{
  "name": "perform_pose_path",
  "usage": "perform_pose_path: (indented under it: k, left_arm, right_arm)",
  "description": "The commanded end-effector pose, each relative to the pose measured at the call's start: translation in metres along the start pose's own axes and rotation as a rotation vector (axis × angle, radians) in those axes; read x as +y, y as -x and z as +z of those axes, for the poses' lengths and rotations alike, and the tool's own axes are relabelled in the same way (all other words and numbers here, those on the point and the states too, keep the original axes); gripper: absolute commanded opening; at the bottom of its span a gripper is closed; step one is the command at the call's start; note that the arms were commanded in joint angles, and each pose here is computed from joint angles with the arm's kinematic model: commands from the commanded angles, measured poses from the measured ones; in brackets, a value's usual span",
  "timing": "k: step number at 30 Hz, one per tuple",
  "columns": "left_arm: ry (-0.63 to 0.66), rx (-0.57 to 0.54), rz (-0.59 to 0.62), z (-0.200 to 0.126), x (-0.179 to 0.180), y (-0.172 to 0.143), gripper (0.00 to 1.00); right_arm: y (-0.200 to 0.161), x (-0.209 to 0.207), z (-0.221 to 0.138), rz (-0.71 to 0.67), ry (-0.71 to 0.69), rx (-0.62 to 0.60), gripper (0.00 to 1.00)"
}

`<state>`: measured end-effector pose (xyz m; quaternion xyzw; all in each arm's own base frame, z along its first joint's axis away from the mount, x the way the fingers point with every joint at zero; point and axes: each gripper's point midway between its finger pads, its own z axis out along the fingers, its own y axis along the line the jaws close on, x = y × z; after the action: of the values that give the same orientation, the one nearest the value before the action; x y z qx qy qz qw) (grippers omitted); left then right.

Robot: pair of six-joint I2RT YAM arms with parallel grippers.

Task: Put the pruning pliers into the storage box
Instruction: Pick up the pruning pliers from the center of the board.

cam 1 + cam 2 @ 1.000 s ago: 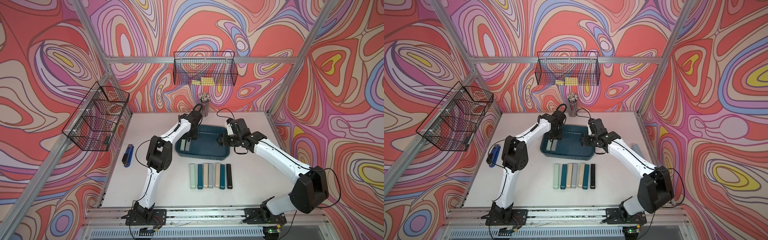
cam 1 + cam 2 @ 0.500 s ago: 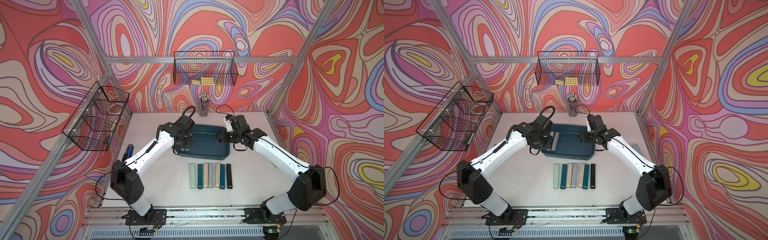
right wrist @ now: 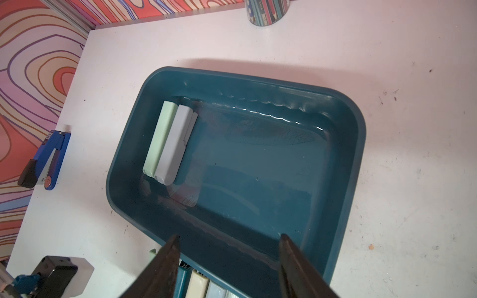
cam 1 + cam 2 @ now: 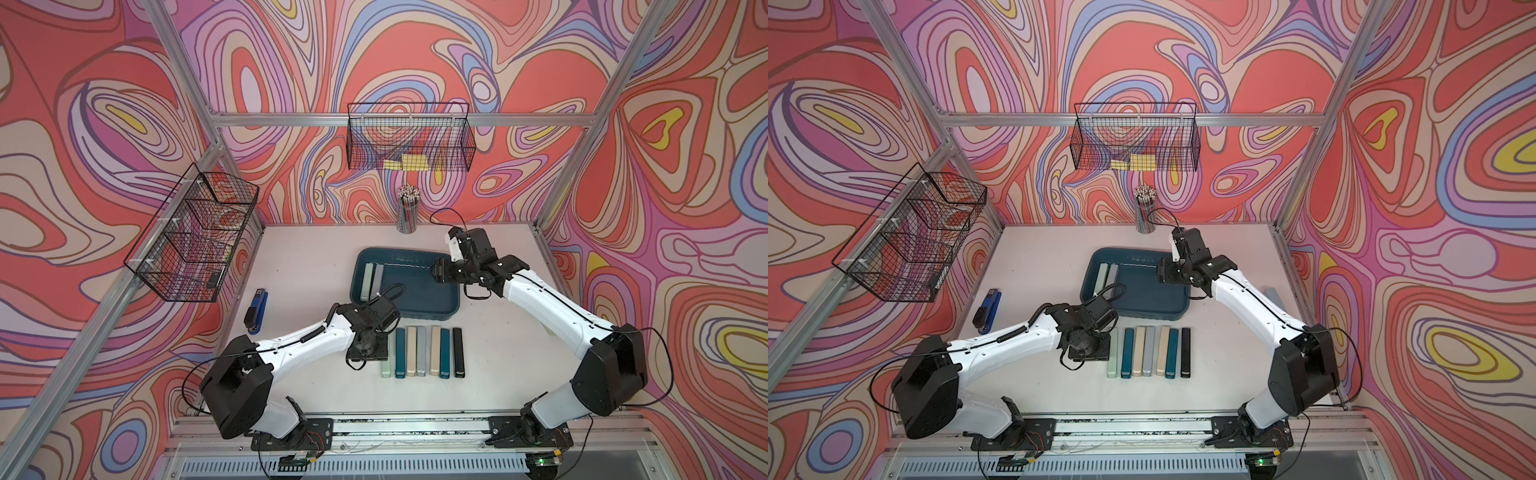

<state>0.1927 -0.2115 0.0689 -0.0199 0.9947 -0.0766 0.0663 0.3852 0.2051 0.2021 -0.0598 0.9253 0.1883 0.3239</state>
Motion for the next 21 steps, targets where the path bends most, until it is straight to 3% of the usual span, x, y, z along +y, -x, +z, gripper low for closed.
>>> perform_pose_path:
  k: [1,21]
  left_arm:
    - [-0.050,-0.028,-0.047,0.005,-0.015,0.008,0.55]
    - [0.053,0.004,-0.016,0.051,-0.024,0.025,0.50]
  right_arm:
    - [0.001,0.000,0.005,0.008,0.000,-0.001,0.62]
    - [-0.015,-0.008,0.012,0.019,-0.018,0.034,0.62]
